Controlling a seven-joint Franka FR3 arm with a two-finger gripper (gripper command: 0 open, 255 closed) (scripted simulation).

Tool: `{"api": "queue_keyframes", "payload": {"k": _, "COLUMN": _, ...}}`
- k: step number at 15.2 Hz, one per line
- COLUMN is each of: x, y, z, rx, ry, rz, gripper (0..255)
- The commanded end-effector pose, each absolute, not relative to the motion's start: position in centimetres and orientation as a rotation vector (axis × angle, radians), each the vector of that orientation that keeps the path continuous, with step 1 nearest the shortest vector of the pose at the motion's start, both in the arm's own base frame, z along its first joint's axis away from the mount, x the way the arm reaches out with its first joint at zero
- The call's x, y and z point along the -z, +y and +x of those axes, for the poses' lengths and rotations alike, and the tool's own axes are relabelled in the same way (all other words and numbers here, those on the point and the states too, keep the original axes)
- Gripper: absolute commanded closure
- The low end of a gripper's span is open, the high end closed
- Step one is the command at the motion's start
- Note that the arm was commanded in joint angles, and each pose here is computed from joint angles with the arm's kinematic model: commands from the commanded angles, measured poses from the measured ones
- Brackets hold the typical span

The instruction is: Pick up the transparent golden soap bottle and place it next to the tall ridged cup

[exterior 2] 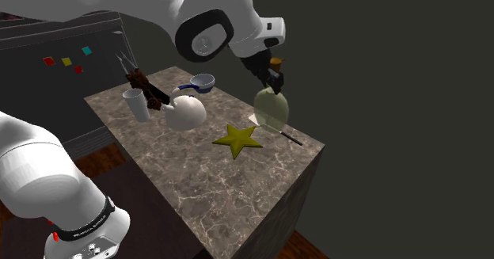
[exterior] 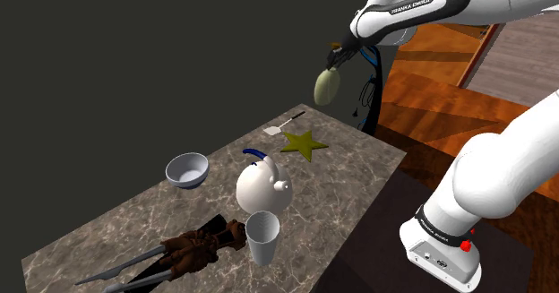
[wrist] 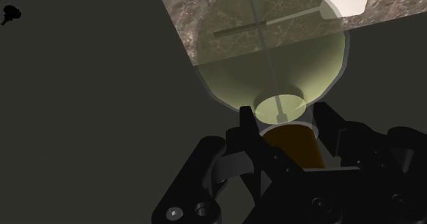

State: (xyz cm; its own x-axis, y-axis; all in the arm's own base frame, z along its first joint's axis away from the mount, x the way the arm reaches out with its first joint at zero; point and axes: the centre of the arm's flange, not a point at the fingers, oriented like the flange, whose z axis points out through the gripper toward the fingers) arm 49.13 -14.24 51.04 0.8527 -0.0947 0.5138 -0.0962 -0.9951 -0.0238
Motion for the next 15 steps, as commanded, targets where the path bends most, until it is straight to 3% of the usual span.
{"api": "queue_keyframes", "payload": {"k": 1, "x": -52.2, "y": -14.2, "z": 49.0, "rx": -0.838, "ry": -0.156, "rz": 3.021, "gripper": 255}}
{"api": "queue_keyframes", "payload": {"k": 15, "x": -59.5, "y": -14.2, "z": 49.0, "rx": -0.838, "ry": -0.156, "rz": 3.021, "gripper": 255}}
